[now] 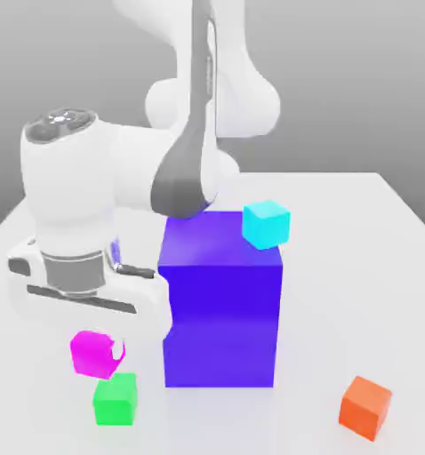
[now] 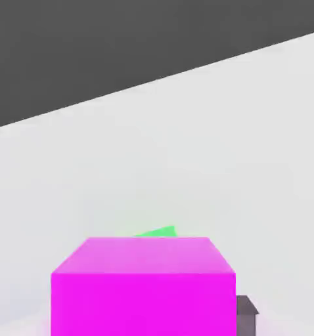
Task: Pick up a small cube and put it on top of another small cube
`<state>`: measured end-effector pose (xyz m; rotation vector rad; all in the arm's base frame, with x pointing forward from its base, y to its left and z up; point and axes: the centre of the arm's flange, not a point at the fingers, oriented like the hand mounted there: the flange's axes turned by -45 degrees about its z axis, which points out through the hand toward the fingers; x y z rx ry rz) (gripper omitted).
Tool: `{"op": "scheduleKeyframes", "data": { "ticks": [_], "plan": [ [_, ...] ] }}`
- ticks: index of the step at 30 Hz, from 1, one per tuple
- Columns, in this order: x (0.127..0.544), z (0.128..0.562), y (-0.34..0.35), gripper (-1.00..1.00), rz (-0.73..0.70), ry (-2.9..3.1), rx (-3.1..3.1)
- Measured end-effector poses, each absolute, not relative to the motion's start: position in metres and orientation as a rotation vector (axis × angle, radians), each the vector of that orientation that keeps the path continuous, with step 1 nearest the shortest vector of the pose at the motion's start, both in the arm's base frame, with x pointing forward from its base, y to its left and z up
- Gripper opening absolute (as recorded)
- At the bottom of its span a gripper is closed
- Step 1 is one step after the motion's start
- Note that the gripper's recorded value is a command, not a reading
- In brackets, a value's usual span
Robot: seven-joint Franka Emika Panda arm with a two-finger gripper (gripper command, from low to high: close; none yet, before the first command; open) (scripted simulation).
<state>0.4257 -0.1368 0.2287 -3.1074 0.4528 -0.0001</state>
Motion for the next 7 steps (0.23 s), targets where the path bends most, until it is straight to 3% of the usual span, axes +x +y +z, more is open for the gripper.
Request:
{"op": "scheduleKeyframes", "data": {
  "ticks": [3, 4, 7],
  "plan": [
    [0.424, 0.195, -0.136, -1.0, 0.0, 0.455, -3.107],
    [0.423, 0.185, -0.136, 1.0, 0.0, 0.456, -3.108],
    [0.423, 0.185, -0.136, 1.0, 0.0, 0.456, -3.108]
  ]
}}
